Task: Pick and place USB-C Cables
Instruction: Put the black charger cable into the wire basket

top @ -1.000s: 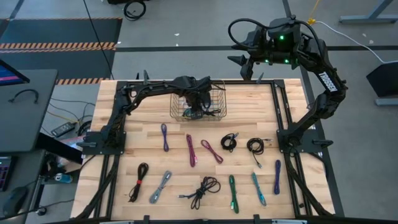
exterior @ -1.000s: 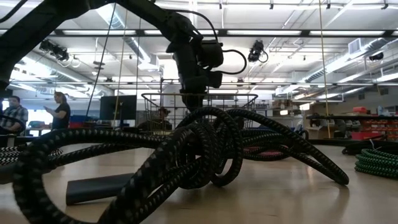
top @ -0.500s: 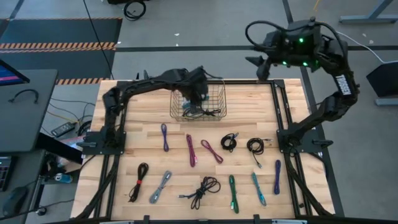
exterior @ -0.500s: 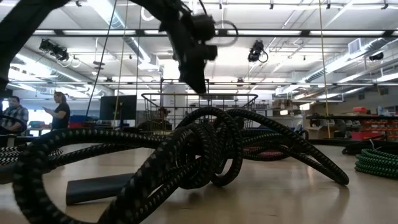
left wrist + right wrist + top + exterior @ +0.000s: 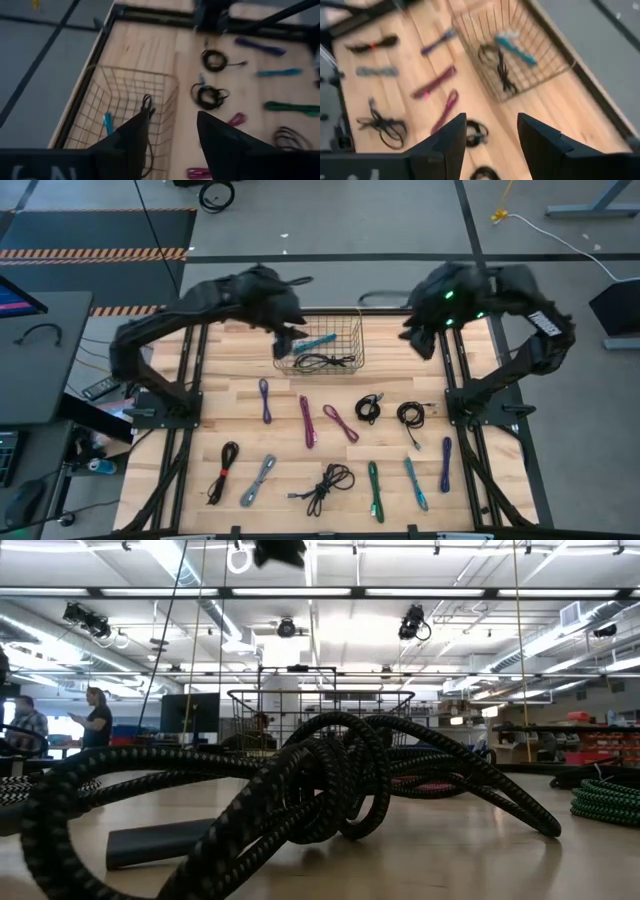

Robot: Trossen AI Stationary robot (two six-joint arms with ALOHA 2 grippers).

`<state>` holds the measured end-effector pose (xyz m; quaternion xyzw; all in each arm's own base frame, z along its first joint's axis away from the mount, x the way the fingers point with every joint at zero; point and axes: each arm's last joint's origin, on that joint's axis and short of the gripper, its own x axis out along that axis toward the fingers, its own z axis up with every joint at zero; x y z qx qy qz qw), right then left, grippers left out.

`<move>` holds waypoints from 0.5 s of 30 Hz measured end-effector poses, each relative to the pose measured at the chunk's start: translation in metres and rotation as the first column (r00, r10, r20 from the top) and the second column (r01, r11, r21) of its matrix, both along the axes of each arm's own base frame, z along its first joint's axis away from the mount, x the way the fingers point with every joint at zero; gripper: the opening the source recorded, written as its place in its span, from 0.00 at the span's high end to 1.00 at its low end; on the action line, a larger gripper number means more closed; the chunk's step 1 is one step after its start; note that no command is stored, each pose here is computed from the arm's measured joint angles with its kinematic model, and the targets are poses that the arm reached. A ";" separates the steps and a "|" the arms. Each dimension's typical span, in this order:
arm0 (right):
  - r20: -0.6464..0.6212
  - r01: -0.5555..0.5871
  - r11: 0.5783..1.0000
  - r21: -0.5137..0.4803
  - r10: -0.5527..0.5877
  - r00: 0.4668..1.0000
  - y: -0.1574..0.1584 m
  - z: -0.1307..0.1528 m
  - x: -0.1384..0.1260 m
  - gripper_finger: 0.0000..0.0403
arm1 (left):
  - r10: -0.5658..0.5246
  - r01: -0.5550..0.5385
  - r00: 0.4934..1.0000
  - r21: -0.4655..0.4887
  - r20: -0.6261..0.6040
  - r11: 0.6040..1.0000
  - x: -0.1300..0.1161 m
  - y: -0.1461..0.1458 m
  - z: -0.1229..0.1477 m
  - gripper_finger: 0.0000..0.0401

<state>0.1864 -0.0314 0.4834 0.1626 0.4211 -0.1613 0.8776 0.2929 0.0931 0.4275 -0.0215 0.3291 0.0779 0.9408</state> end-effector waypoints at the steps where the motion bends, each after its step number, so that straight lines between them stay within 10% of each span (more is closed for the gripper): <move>1: -0.033 0.005 1.000 0.017 -0.005 0.999 0.003 -0.008 0.004 0.55 | -0.006 0.006 1.000 -0.002 0.023 1.000 -0.006 -0.006 0.007 0.57; 15: -0.425 0.056 0.995 0.088 -0.014 0.905 0.039 -0.176 0.055 0.48 | -0.080 0.080 0.989 0.010 0.123 0.997 -0.042 -0.046 0.037 0.57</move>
